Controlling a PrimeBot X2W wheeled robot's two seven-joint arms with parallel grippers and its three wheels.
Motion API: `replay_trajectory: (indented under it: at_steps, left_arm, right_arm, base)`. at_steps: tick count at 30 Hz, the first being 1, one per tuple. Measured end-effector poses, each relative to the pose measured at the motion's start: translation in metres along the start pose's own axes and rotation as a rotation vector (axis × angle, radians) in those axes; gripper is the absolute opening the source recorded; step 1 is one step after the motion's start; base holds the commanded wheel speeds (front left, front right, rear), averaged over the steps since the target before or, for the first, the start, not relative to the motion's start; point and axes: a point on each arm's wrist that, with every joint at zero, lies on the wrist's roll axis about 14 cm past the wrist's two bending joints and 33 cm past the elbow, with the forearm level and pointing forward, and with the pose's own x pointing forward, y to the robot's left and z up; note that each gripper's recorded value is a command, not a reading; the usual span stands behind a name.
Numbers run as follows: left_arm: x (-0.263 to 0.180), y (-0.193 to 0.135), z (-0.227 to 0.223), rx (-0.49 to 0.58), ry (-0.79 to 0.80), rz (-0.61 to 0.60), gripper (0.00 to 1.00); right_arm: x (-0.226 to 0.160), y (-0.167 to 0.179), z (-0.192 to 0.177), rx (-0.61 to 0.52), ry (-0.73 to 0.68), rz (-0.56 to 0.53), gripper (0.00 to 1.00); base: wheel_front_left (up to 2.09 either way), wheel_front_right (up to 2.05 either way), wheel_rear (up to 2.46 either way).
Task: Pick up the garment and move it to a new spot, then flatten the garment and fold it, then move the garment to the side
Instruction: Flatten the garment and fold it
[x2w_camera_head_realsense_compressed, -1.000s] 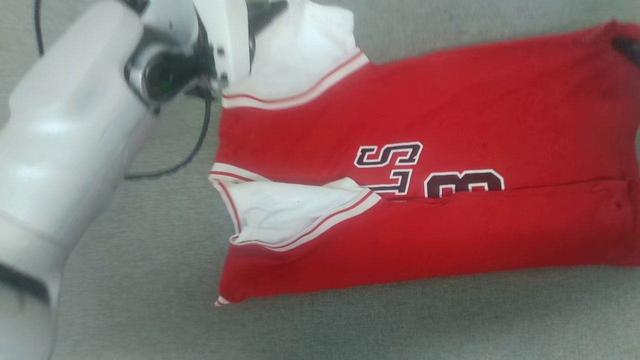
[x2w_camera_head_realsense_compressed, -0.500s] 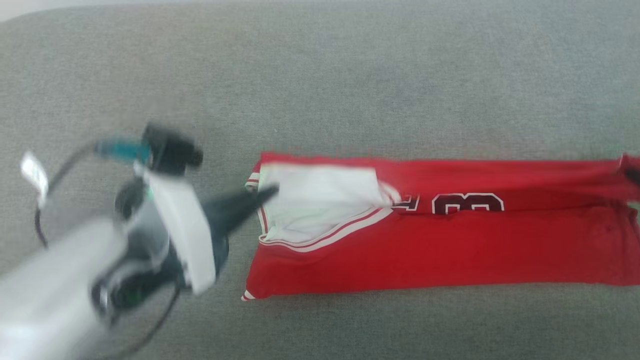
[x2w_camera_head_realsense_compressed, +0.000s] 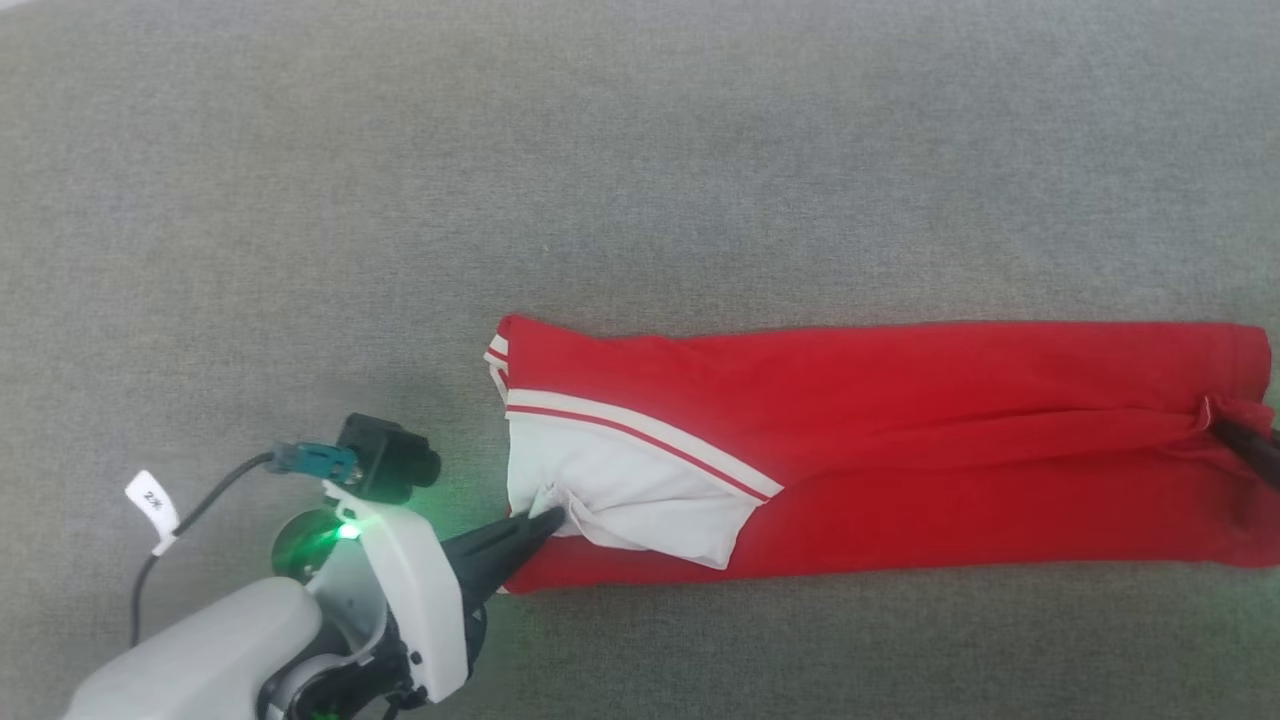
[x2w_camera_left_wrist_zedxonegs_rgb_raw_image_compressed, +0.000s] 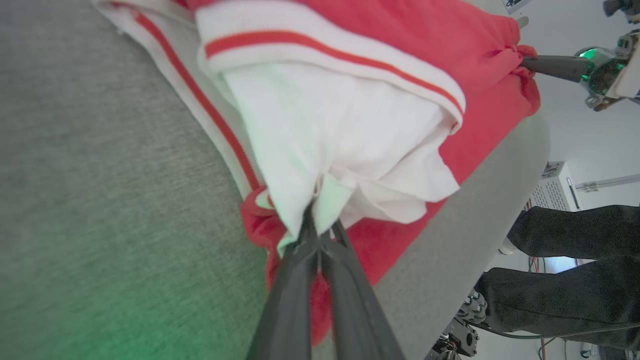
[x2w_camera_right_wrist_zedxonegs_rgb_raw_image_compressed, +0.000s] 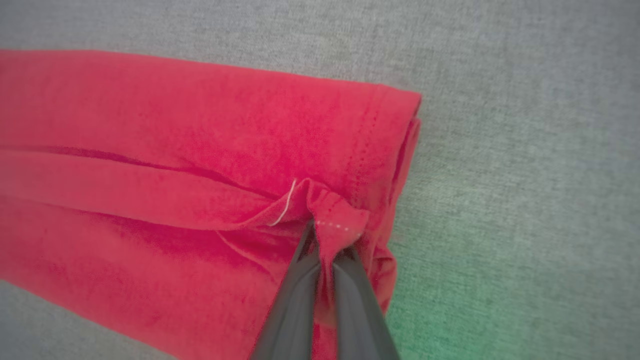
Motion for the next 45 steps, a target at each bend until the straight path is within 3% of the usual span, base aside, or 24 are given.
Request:
replay_trajectory:
  at_steps: [2, 3, 4, 5, 6, 13, 23, 27, 35, 38, 39, 40, 42, 45]
  left_arm:
    - [0.006, 0.002, -0.003, -0.001, -0.002, 0.002, 0.03]
    - [0.007, 0.002, -0.005, 0.004, -0.003, 0.001, 0.22]
    - [0.008, 0.003, -0.004, 0.001, -0.018, 0.005, 0.45]
    - [0.008, 0.003, -0.001, -0.001, -0.036, 0.004, 0.95]
    - [0.008, 0.002, 0.001, -0.005, -0.057, 0.001, 1.0]
    - [-0.013, -0.002, 0.025, -0.065, -0.287, 0.019, 1.0]
    - [-0.057, 0.044, 0.034, -0.183, -0.563, 0.269, 1.0]
    - [-0.071, 0.059, 0.039, -0.123, -0.643, 0.357, 1.0]
    - [-0.109, 0.062, 0.078, 0.152, -0.816, 0.55, 1.0]
    - [-0.109, 0.058, 0.073, 0.151, -0.833, 0.562, 1.0]
    - [-0.107, 0.058, 0.069, 0.155, -0.822, 0.565, 1.0]
    - [-0.106, 0.059, 0.067, 0.143, -0.826, 0.57, 1.0]
    - [-0.103, 0.059, 0.063, 0.157, -0.811, 0.575, 1.0]
    - [-0.103, 0.06, 0.062, 0.158, -0.811, 0.583, 1.0]
  right_arm:
    - [0.002, 0.0, -0.002, -0.004, 0.003, -0.002, 0.0]
    - [0.002, 0.0, -0.002, -0.004, 0.0, -0.002, 0.39]
    - [0.003, 0.002, -0.001, 0.001, -0.003, 0.0, 0.98]
    - [0.002, 0.003, 0.0, 0.003, -0.012, 0.003, 1.0]
    - [0.001, 0.004, 0.003, 0.008, -0.026, 0.005, 1.0]
    - [-0.011, -0.002, 0.016, 0.078, -0.075, 0.001, 1.0]
    - [0.004, -0.014, -0.008, 0.171, 0.063, -0.033, 1.0]
    - [0.012, -0.01, -0.015, 0.169, 0.132, -0.024, 1.0]
    - [0.021, 0.001, -0.02, 0.135, 0.209, -0.005, 1.0]
    - [0.024, 0.003, -0.022, 0.12, 0.232, -0.005, 1.0]
    - [0.025, 0.004, -0.023, 0.115, 0.239, -0.005, 0.89]
    - [0.026, 0.004, -0.023, 0.113, 0.246, -0.006, 0.44]
    - [0.027, 0.005, -0.024, 0.117, 0.246, -0.008, 0.0]
    - [0.028, 0.007, -0.024, 0.118, 0.246, -0.004, 0.0]
  base:
    - [0.0, 0.0, 0.0]
    - [0.0, 0.0, 0.0]
    - [0.0, 0.0, 0.0]
    - [0.0, 0.0, 0.0]
    - [0.0, 0.0, 0.0]
    - [0.0, 0.0, 0.0]
    - [0.0, 0.0, 0.0]
    - [0.0, 0.0, 0.0]
    - [0.0, 0.0, 0.0]
    - [0.0, 0.0, 0.0]
    - [0.0, 0.0, 0.0]
    - [0.0, 0.0, 0.0]
    - [0.0, 0.0, 0.0]
    - [0.0, 0.0, 0.0]
